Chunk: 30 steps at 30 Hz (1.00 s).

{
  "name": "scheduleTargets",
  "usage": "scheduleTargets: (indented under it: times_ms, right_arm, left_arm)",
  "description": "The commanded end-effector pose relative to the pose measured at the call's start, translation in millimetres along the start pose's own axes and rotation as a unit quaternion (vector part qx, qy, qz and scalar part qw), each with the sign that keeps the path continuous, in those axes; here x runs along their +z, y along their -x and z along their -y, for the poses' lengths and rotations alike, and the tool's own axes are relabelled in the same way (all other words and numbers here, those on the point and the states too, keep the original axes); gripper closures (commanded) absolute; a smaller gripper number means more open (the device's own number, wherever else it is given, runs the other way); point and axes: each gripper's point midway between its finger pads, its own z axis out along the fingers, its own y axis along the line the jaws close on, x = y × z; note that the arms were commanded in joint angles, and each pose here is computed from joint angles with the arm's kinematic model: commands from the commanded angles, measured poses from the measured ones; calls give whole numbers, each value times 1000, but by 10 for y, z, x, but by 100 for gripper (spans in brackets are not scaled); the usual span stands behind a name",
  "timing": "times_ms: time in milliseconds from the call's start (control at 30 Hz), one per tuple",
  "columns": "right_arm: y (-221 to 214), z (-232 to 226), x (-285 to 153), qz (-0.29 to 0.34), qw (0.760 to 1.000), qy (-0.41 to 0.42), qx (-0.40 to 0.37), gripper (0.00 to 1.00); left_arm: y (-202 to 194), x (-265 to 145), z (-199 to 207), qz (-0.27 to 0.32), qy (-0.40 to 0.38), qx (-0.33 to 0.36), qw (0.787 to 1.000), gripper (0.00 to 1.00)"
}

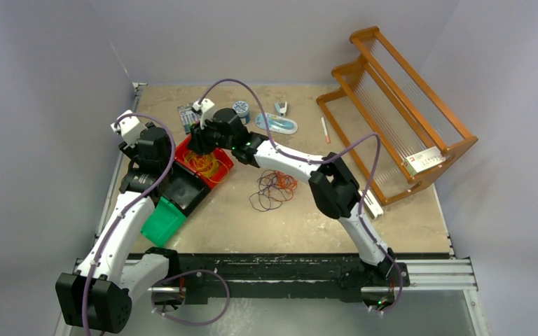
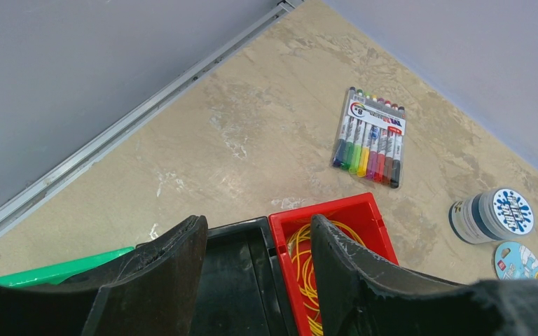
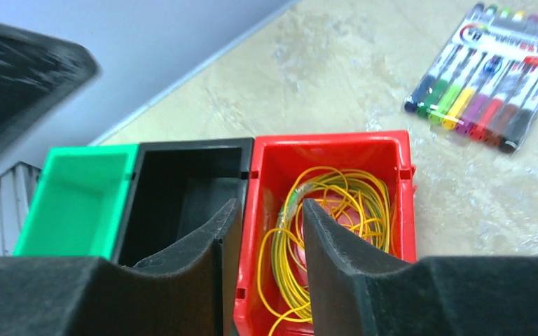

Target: Untangle the cables

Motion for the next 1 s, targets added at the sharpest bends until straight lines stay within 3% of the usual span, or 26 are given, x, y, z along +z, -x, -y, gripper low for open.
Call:
scheduleTargets:
  times_ms: [0, 333, 633, 967]
  right_arm:
    - [550, -119, -257, 64, 998, 0, -20, 58]
    - [309, 48, -772, 65, 997, -49, 14, 53]
    - [-238, 135, -906, 43, 992, -53, 110, 52]
    - [-463, 495, -1214, 51, 977, -93, 187, 52]
  left_arm:
    - [180, -22, 37, 17, -8, -5, 1000, 45]
    - [163, -29, 111, 9, -29, -2, 1000, 45]
    - [-81, -13, 493, -43, -128, 36, 990, 47]
    - [-771, -47, 978, -171, -249, 129, 945, 49]
